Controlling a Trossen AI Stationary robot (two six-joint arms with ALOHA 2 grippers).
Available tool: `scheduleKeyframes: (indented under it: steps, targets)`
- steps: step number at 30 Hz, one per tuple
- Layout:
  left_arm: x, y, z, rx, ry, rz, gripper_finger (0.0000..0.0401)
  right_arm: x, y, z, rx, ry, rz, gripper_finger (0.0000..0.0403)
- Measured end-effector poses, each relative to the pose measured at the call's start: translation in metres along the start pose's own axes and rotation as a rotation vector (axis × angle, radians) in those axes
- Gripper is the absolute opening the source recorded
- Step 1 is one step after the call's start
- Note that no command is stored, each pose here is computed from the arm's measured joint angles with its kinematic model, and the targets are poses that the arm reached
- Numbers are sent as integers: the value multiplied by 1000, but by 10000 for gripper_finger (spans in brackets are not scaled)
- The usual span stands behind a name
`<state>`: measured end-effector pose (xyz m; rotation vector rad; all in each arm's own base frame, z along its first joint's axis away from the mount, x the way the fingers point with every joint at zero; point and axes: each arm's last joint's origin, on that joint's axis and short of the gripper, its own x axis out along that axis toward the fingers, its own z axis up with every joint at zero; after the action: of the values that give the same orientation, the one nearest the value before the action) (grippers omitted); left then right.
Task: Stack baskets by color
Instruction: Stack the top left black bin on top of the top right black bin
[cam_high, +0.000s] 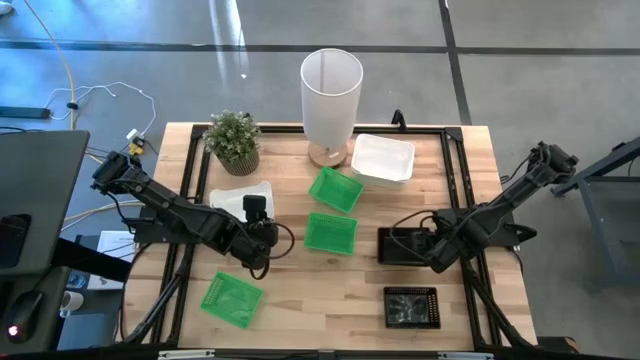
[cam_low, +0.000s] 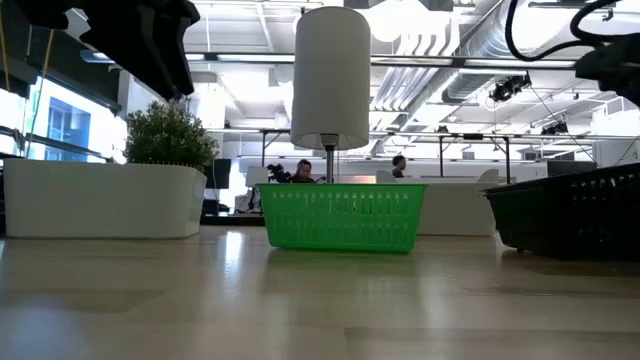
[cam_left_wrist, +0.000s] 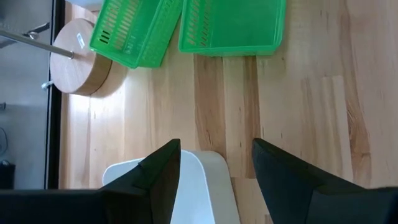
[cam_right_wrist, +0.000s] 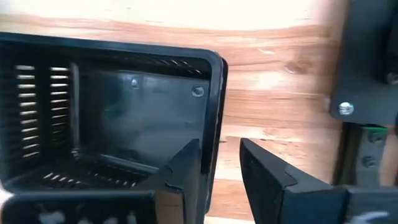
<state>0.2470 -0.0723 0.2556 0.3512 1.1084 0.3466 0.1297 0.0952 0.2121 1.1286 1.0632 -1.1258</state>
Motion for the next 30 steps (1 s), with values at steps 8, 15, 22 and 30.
scheduleKeyframes:
  steps: [8,15,22,30]
  targets:
    - [0,0,0,-1,1,-5,184,8,3,-5,-36,-4,-64,83]
    - [0,0,0,-3,1,-5,184,13,4,-9,-68,42,-126,83]
    - [0,0,0,-2,0,-5,184,2,10,-8,-116,-6,-61,83]
    - [0,0,0,-5,-2,-5,184,-17,10,-4,-126,-46,-115,83]
